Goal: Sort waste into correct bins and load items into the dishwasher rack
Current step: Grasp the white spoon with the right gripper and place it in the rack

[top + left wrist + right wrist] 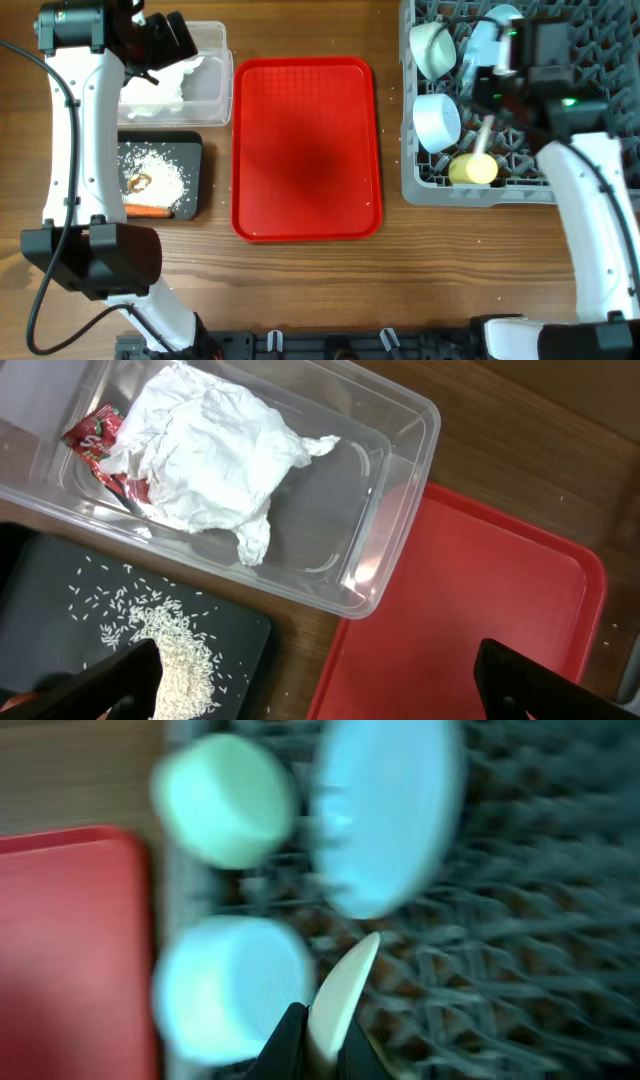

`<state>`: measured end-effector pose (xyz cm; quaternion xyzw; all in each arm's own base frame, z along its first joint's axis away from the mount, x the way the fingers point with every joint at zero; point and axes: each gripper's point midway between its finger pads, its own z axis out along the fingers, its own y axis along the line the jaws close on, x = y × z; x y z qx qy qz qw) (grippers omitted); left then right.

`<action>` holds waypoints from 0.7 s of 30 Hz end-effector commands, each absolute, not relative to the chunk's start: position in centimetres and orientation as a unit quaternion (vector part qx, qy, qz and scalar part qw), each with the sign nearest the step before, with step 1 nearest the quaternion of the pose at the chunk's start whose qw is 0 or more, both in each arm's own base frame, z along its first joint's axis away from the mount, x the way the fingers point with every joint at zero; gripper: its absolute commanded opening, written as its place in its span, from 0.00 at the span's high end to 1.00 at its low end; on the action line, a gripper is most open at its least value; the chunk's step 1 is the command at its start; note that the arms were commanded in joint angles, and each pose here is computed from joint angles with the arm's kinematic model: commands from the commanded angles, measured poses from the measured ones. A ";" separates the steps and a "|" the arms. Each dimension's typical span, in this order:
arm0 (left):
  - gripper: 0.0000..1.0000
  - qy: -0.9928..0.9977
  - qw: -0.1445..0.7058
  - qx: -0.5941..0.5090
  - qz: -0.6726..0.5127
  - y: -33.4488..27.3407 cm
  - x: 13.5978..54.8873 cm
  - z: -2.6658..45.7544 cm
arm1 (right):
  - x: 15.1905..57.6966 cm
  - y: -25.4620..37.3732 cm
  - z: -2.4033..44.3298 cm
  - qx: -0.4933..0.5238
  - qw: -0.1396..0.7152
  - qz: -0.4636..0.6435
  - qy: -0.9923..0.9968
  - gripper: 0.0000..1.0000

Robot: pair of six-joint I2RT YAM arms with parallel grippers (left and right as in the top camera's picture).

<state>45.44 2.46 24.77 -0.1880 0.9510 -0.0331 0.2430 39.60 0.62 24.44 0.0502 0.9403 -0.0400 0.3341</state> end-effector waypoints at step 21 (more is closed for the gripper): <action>0.00 0.947 0.255 -0.192 -0.030 2.6 45.9 25.2 | 43.8 -7.8 14.9 -0.069 0.255 -0.048 0.963 0.33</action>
